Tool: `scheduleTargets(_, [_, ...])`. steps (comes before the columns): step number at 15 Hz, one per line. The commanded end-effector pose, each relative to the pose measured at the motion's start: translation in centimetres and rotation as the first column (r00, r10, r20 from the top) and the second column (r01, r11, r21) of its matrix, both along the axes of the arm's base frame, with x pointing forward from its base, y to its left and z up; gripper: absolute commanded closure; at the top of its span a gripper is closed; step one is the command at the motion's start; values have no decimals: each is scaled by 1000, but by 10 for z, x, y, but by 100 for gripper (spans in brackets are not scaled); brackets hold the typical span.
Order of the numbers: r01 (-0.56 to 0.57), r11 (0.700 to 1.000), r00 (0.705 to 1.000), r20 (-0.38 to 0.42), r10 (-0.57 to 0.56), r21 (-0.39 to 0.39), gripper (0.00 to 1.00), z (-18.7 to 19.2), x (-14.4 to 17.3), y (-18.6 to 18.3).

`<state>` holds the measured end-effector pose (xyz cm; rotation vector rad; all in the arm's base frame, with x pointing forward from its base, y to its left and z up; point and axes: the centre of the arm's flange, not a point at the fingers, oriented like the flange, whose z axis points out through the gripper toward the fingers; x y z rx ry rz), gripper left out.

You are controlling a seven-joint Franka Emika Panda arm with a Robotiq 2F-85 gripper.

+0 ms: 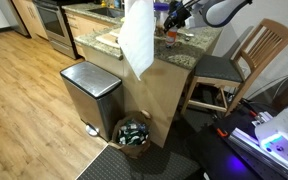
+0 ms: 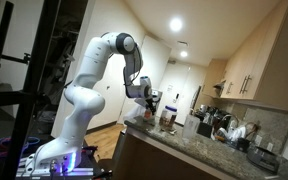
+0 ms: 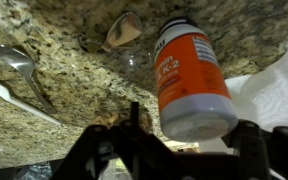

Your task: Put the white and orange can on the countertop

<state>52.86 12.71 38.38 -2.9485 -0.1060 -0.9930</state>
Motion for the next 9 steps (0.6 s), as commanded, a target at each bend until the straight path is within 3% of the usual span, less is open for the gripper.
scheduleTargets(1, [14, 1000, 1000, 9, -14, 2, 0, 2, -3, 7])
scheduleTargets(5, [45, 999, 999, 21, -45, 10, 0, 4, -3, 10])
scheduleTargets(8, [92, 994, 995, -36, -90, 58, 0, 5, -5, 13])
scheduleTargets(9, [68, 997, 998, -1, -68, 48, 0, 3, 0, 8])
